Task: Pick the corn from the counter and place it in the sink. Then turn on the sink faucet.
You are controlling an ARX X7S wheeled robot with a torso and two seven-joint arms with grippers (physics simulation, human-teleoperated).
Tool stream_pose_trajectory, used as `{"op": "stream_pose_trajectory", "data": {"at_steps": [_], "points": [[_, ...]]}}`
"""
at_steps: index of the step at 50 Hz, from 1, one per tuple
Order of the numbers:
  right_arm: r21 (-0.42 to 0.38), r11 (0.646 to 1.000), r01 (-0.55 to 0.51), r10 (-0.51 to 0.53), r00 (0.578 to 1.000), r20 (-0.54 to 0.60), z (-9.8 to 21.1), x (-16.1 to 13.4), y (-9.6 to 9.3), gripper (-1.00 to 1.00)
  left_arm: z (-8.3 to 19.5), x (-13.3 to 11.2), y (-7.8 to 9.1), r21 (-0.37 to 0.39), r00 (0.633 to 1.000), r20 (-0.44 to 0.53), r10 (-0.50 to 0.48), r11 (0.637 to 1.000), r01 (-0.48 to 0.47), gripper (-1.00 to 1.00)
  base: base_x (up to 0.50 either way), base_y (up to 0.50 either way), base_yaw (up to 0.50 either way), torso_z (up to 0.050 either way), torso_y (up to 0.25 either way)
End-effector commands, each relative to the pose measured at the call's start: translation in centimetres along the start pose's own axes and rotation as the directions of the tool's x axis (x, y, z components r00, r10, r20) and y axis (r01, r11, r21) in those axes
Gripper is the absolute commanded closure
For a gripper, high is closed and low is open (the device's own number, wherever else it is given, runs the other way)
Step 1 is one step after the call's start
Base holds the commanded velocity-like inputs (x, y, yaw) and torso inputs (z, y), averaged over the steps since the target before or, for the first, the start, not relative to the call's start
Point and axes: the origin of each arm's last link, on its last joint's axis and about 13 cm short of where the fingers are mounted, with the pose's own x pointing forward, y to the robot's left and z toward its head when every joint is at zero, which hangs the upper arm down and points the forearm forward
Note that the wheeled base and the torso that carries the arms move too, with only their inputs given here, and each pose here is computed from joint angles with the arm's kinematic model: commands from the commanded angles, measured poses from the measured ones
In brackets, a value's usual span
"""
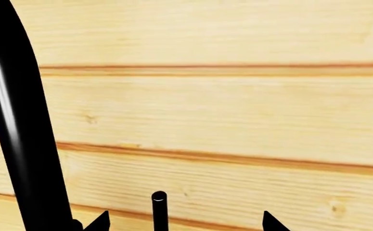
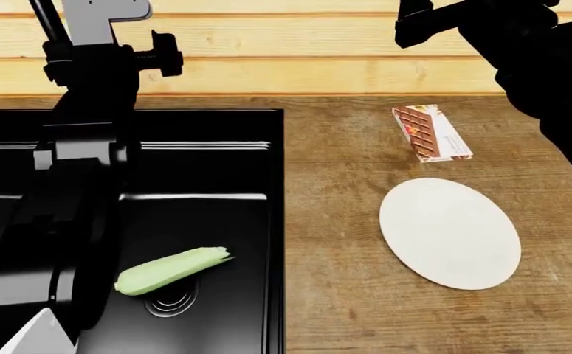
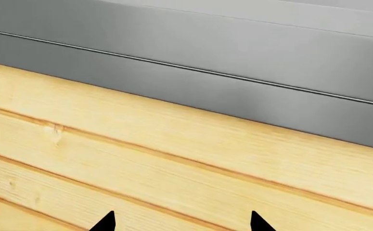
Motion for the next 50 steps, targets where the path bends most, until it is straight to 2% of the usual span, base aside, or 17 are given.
{"op": "stream_pose_trajectory", "data": {"at_steps": [1,9,20,32,50], "points": [[-0.001,1.000,-0.002,0.002,1.000,0.000,0.0,0.0,0.0,-1.00,0.3,0.1,0.0,-0.005,1.000,0.004,0.006,1.000,-0.006,-1.00,0.00,0.00,0.00,0.000,0.000],[-0.001,1.000,-0.002,0.002,1.000,0.000,0.0,0.0,0.0,-1.00,1.7,0.3,0.1,0.001,0.999,0.031,0.012,1.000,-0.012,-1.00,0.00,0.00,0.00,0.000,0.000],[-0.001,1.000,-0.004,0.004,1.000,-0.002,-0.1,0.0,0.0,-1.00,1.9,0.4,0.1,0.001,0.999,0.037,0.009,1.000,-0.009,-1.00,0.00,0.00,0.00,0.000,0.000],[0.000,1.000,-0.006,0.006,1.000,-0.008,-0.3,0.0,0.1,-1.00,1.7,0.3,0.1,0.001,0.999,0.043,0.015,1.000,-0.015,-1.00,0.00,0.00,0.00,0.000,-0.229],[0.000,1.000,-0.006,0.006,1.000,-0.013,-0.6,0.0,0.1,-1.00,1.3,0.3,0.1,0.001,0.999,0.039,0.020,1.000,-0.020,-1.00,0.00,0.00,0.00,0.000,-0.029]]}}
